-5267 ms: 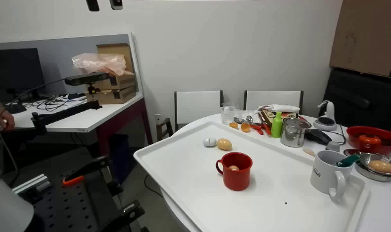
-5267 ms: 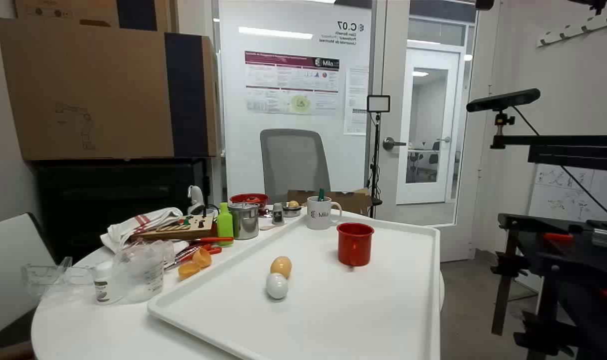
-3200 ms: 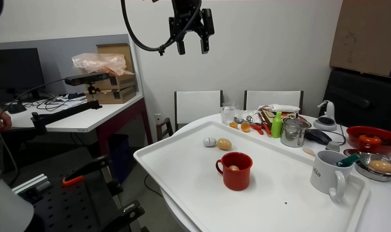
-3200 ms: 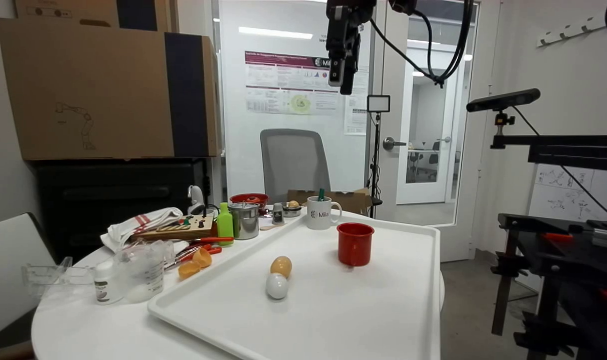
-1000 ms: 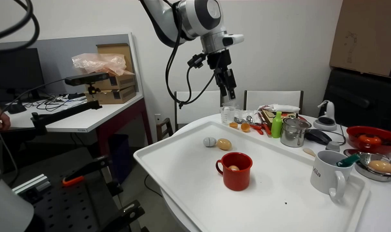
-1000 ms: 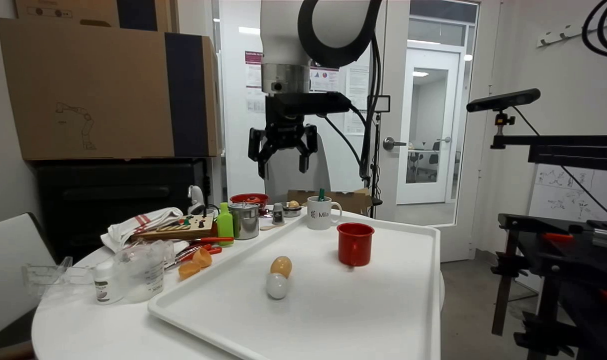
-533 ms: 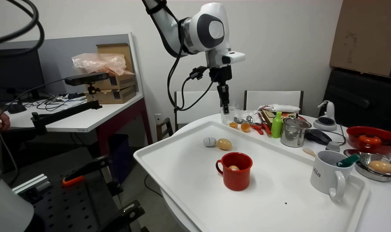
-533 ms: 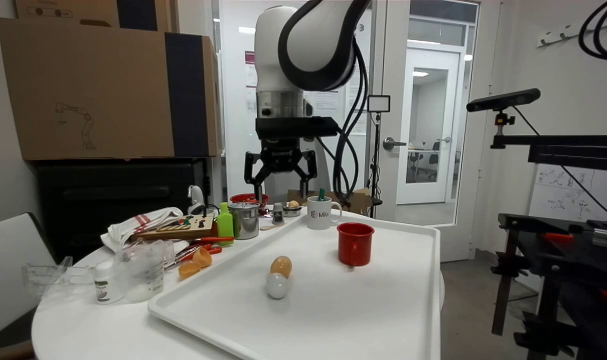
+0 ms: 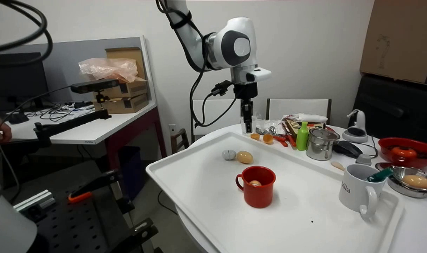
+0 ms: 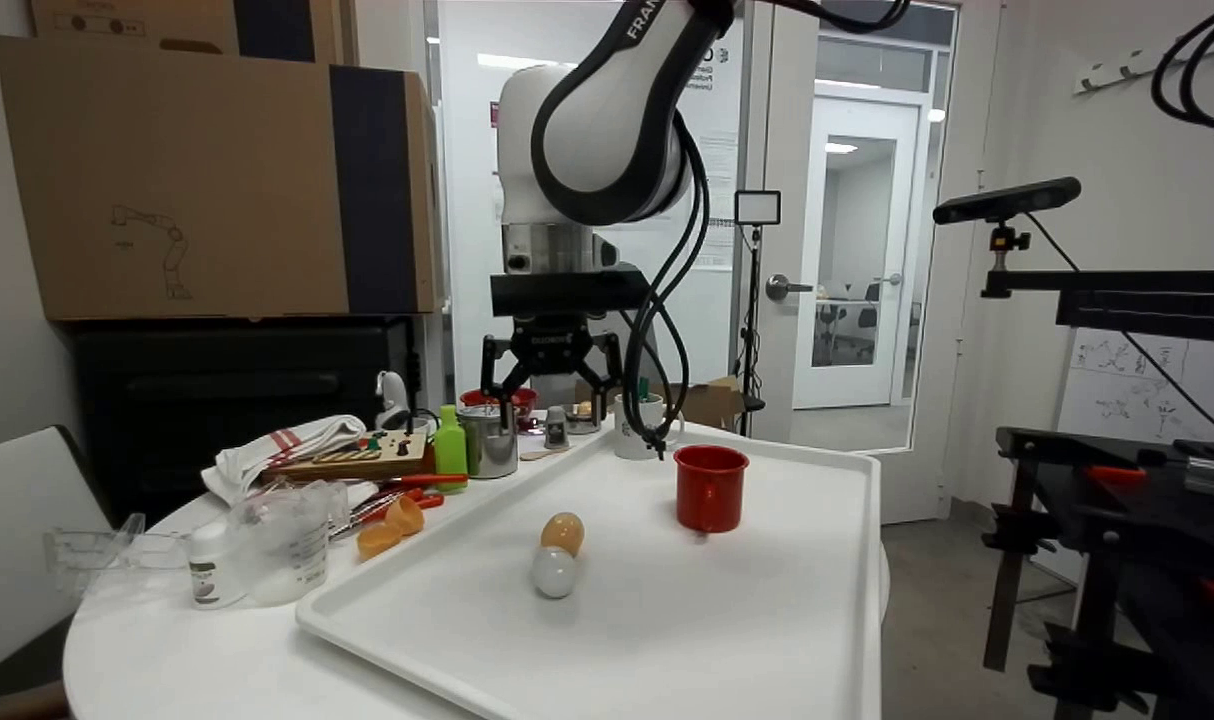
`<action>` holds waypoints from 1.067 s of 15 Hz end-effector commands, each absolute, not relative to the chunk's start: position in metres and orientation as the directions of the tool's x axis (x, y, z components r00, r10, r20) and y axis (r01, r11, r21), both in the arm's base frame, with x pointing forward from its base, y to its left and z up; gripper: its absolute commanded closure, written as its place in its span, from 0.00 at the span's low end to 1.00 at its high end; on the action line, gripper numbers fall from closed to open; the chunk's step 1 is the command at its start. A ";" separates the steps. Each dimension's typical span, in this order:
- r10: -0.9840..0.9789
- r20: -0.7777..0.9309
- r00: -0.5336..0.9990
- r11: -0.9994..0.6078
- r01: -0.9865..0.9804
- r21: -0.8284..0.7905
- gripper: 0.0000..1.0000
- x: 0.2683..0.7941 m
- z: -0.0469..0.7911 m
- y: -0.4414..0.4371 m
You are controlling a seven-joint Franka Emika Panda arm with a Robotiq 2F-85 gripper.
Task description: Put one of the round objects in the mug
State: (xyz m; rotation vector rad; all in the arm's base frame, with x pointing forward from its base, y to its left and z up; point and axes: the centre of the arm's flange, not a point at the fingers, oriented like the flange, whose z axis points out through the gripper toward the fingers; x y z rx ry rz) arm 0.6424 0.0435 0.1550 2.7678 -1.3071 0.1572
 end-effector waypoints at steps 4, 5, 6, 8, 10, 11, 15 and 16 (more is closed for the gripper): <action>-0.887 0.014 0.461 -0.461 -0.887 -0.005 0.00 0.658 0.121 0.026; -0.907 -0.010 0.420 -0.420 -0.907 -0.002 0.00 0.659 0.112 0.022; -0.925 -0.033 0.378 -0.378 -0.926 -0.005 0.00 0.660 0.103 0.016; -0.950 -0.058 0.308 -0.307 -0.951 -0.020 0.00 0.662 0.087 0.006; -0.960 -0.071 0.272 -0.270 -0.962 -0.031 0.00 0.665 0.071 0.000; -0.963 -0.082 0.257 -0.255 -0.966 -0.029 0.00 0.666 0.065 -0.002; -0.967 -0.105 0.233 -0.232 -0.972 -0.018 0.00 0.664 0.043 0.003; -0.967 -0.110 0.230 -0.230 -0.973 -0.012 0.00 0.663 0.038 0.005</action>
